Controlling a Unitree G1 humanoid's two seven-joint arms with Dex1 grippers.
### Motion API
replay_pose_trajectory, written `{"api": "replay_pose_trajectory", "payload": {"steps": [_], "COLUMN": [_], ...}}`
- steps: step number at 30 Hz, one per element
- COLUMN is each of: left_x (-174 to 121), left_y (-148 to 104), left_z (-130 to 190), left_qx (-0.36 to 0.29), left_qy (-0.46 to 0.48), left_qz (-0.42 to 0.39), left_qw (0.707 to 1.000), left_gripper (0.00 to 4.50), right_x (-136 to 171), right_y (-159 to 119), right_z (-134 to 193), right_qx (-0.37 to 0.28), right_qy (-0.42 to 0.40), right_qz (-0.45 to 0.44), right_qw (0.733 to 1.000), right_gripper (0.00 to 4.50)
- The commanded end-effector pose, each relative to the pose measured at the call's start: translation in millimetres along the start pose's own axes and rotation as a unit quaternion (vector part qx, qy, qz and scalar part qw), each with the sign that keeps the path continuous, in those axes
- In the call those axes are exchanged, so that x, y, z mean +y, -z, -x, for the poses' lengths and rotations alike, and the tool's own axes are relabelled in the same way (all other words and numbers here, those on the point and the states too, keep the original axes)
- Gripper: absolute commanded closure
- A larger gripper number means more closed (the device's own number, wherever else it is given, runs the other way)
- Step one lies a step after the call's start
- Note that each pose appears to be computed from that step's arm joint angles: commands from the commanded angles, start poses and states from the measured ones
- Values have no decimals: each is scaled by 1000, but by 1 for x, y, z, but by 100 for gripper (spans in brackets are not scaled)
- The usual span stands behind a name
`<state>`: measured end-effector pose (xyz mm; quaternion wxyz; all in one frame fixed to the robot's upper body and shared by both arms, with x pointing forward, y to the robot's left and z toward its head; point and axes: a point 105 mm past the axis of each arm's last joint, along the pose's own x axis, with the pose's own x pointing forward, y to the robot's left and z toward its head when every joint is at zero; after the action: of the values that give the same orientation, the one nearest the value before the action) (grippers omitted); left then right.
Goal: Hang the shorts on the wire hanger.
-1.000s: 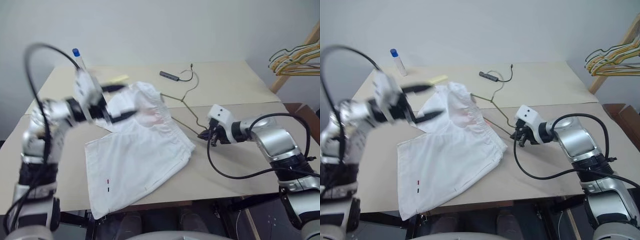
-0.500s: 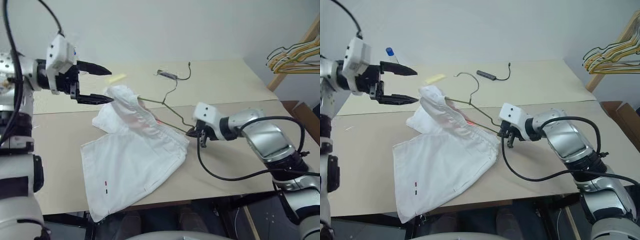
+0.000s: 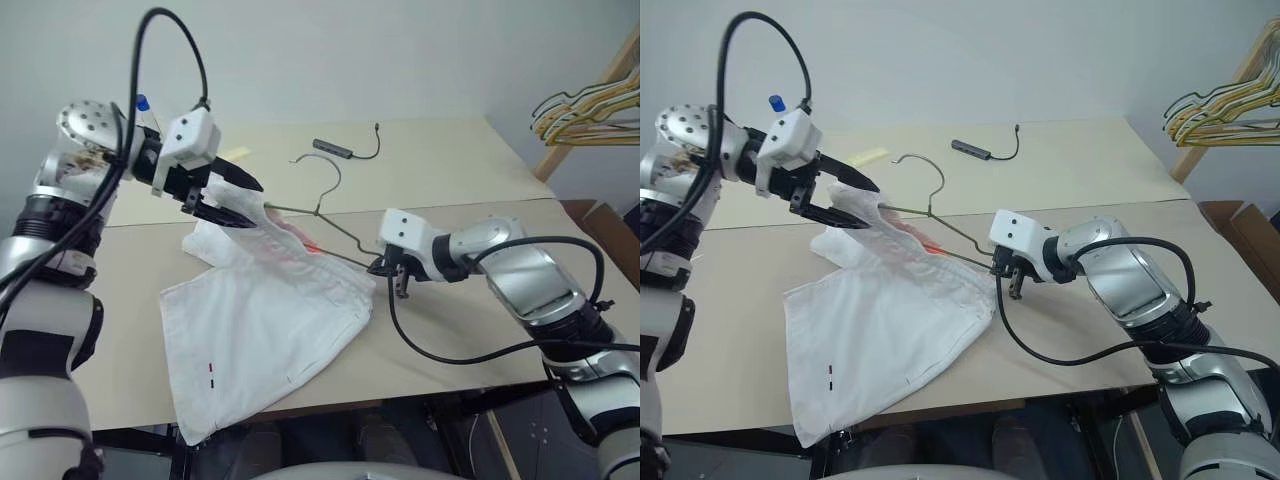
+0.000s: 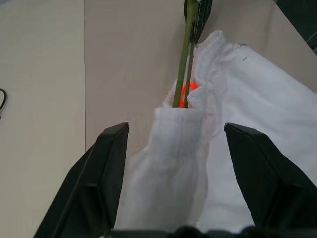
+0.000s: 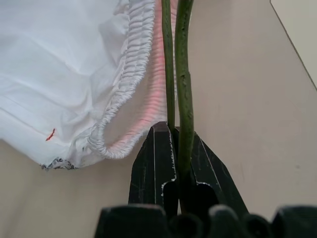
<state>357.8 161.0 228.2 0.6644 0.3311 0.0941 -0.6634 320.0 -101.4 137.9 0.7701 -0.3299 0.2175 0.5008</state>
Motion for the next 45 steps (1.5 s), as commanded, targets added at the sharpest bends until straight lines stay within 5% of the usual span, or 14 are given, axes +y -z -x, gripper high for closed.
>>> {"api": "replay_pose_trajectory", "payload": {"steps": [1, 5, 13, 20, 27, 32, 35, 40, 45], "left_x": [5, 5, 4, 3, 2, 3, 5, 8, 11], "left_y": [-9, -4, 3, 9, 13, 18, 23, 28, 27], "left_z": [2, -1, -6, -8, -2, 7, 12, 17, 20], "left_qx": [3, 13, 19, 28, 36, 42, 43, 40, 38], "left_qy": [1, 7, 13, 11, 1, -19, -33, -57, -68], "left_qz": [-16, -10, -3, -16, -26, -20, -12, -3, -5], "left_qw": [1000, 1000, 1000, 999, 999, 999, 998, 998, 997], "left_gripper": [120, 182, 442, 449, 450, 450, 450, 450, 450], "right_x": [-5, -4, -2, -4, -16, -59, -54, -17, 30], "right_y": [-15, -17, -15, -21, -11, 6, 11, 17, 20], "right_z": [9, 10, 9, 5, 12, 56, 76, 74, 30], "right_qx": [-13, -16, -8, -41, -40, -55, -86, -124, -137], "right_qy": [16, 18, 27, 61, 96, 206, 192, 106, 11], "right_qz": [25, 29, 41, 102, 52, -65, -134, -216, -280], "right_qw": [999, 999, 999, 992, 993, 975, 969, 963, 950], "right_gripper": [450, 450, 450, 450, 242, 89, 6, 6, 6]}}
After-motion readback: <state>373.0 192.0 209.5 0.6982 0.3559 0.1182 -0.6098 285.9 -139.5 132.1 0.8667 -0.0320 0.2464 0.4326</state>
